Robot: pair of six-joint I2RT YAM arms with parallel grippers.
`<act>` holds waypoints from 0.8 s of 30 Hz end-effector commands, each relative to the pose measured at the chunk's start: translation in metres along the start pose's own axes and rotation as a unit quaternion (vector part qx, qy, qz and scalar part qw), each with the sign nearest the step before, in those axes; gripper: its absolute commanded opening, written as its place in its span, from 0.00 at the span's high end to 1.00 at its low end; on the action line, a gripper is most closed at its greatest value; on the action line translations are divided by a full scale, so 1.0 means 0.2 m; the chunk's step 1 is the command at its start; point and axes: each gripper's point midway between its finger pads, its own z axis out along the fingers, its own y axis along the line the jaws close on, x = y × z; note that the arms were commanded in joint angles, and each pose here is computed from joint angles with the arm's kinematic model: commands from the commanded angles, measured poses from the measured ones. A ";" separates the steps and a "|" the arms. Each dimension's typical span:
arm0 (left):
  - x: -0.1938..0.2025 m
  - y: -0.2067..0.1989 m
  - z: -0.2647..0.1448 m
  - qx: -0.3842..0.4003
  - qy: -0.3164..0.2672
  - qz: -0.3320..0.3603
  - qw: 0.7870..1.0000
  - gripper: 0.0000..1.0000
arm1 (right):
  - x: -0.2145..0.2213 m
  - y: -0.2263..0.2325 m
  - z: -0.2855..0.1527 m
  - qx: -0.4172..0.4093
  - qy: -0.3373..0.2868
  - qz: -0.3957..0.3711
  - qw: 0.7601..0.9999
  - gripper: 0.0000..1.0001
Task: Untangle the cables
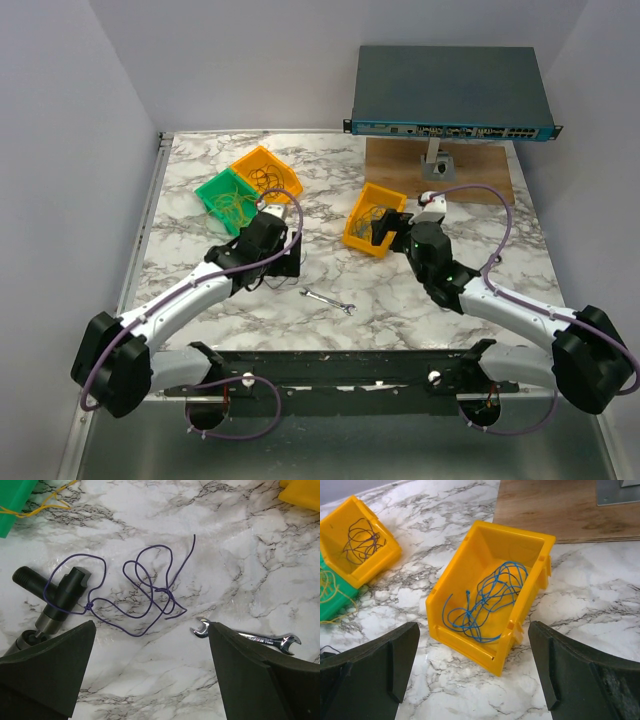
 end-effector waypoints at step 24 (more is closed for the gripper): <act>0.07 -0.06 0.29 -0.031 0.114 0.033 0.992 1.00 | -0.04 0.05 -0.02 -0.033 -0.018 0.023 0.999 0.00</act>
